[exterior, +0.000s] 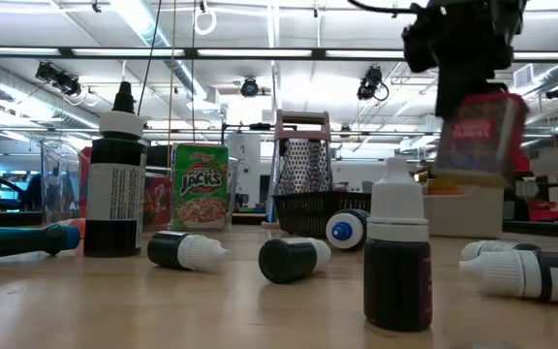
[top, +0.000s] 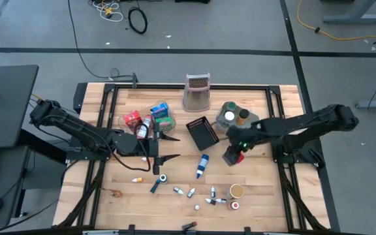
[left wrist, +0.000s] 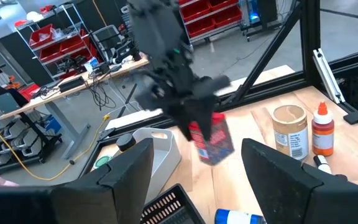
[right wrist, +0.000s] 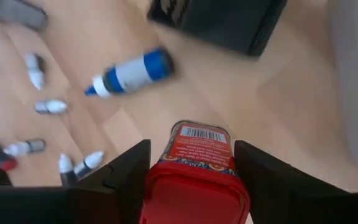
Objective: Pick & Place Kitchen Items
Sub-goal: Put the red seasoning can into the gray bin
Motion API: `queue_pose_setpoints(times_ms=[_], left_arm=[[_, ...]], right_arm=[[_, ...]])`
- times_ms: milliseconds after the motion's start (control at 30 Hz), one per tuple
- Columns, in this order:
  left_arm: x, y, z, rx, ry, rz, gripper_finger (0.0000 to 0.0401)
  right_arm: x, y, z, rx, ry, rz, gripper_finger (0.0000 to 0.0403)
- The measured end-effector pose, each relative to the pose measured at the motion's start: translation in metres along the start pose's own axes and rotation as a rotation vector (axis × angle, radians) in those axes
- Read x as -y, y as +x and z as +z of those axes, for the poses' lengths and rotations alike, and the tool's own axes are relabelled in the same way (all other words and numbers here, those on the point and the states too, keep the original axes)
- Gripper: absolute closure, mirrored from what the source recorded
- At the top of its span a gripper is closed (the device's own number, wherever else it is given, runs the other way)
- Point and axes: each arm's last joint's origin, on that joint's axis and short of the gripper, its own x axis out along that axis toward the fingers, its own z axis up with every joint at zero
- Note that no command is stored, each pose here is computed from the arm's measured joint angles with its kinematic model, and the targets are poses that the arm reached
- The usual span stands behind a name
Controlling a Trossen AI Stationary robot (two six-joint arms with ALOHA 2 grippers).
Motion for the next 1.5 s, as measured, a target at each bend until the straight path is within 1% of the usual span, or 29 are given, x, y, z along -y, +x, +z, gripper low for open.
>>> queue_pose_setpoints(times_ms=[67, 133, 267, 400, 533, 600, 667, 733, 933, 1133, 1300, 1500], left_arm=[[0.0, 0.0, 0.0, 0.001, 0.008, 0.0, 0.0149], [0.0, 0.0, 0.0, 0.004, 0.016, 0.001, 0.0149], [0.0, 0.0, 0.001, 0.007, 0.029, 0.002, 0.0149], [0.0, 0.0, 0.001, 0.005, 0.039, 0.005, 0.0149], [0.0, 0.0, 0.0, 0.0, 0.043, 0.004, 0.0149], [0.0, 0.0, -0.001, -0.006, 0.046, 0.002, 0.0149], [0.0, 0.0, -0.001, -0.01, 0.047, 0.001, 0.0149], [0.0, 0.0, -0.001, -0.01, 0.042, 0.001, 0.0149], [0.001, 0.0, -0.003, -0.033, 0.042, -0.006, 0.0149], [0.001, 0.0, -0.005, -0.045, 0.047, -0.009, 0.0149], [0.001, 0.0, -0.005, -0.045, 0.029, -0.009, 0.0149], [0.001, 0.0, -0.005, -0.045, 0.021, -0.009, 0.0149]], right_arm=[[0.005, -0.015, 0.005, 0.04, -0.008, 0.003, 0.0183], [0.01, -0.033, 0.011, 0.099, -0.032, -0.027, 0.0184], [0.02, -0.059, 0.017, 0.17, -0.149, -0.179, 0.0185], [0.03, -0.065, 0.022, 0.194, -0.21, -0.328, 0.0184], [0.042, -0.055, 0.03, 0.157, -0.237, -0.398, 0.0183], [0.048, -0.047, 0.034, 0.127, -0.224, -0.42, 0.0183], [0.053, -0.04, 0.04, 0.104, -0.204, -0.429, 0.0183], [0.055, -0.033, 0.045, 0.087, -0.209, -0.443, 0.0183], [0.059, -0.007, 0.058, 0.009, -0.267, -0.482, 0.0182], [0.062, 0.018, 0.063, -0.103, -0.315, -0.484, 0.0182], [0.065, 0.034, 0.068, -0.134, -0.371, -0.538, 0.0182], [0.073, 0.043, 0.075, -0.153, -0.372, -0.541, 0.0177]])
